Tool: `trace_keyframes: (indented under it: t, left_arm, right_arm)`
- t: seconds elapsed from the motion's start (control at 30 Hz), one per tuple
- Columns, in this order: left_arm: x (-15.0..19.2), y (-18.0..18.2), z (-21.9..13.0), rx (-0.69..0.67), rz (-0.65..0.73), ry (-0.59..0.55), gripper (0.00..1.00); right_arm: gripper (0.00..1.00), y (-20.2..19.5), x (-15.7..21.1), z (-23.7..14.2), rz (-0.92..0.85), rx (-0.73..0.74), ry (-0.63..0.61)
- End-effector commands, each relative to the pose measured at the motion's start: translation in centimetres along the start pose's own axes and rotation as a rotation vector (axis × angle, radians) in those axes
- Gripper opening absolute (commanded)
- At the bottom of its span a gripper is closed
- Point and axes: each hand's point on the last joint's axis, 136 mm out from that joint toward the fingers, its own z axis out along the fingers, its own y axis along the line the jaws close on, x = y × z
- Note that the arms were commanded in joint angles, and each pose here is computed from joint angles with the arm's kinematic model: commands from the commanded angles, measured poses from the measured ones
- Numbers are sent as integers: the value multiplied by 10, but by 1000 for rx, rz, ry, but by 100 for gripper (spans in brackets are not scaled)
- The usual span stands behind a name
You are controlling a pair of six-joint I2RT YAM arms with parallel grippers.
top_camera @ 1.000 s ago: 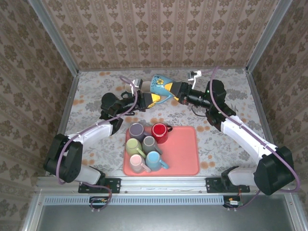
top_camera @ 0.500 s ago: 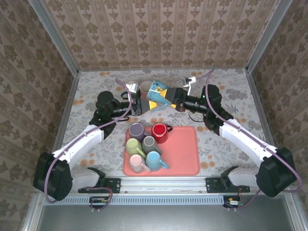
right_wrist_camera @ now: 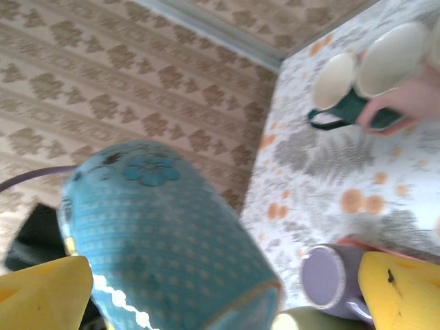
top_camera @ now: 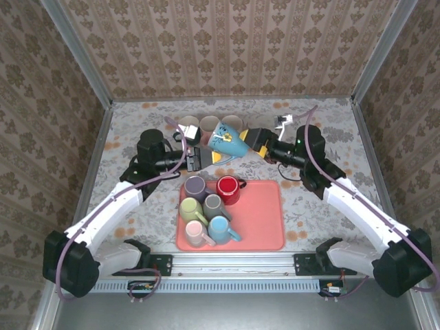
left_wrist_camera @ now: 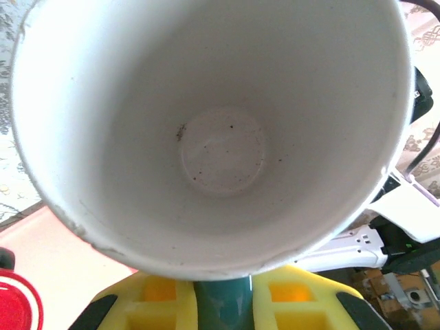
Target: Turn the mug right side up
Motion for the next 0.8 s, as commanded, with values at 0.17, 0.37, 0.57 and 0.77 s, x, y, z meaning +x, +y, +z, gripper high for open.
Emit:
trace_keyframes:
  t: [0.17, 0.37, 0.57, 0.77]
  left_arm:
    - [-12, 1, 1, -289, 268, 65, 0]
    - [-21, 25, 31, -517, 366, 165, 0]
    - [-31, 48, 75, -690, 462, 248, 0]
    - [-37, 81, 122, -778, 458, 296, 0]
  right_arm:
    - [100, -71, -27, -83, -176, 570, -214]
    - [100, -84, -53, -154, -277, 890, -383]
    - [100, -70, -68, -192, -341, 970, -502]
    - [100, -65, -67, -203, -381, 947, -546]
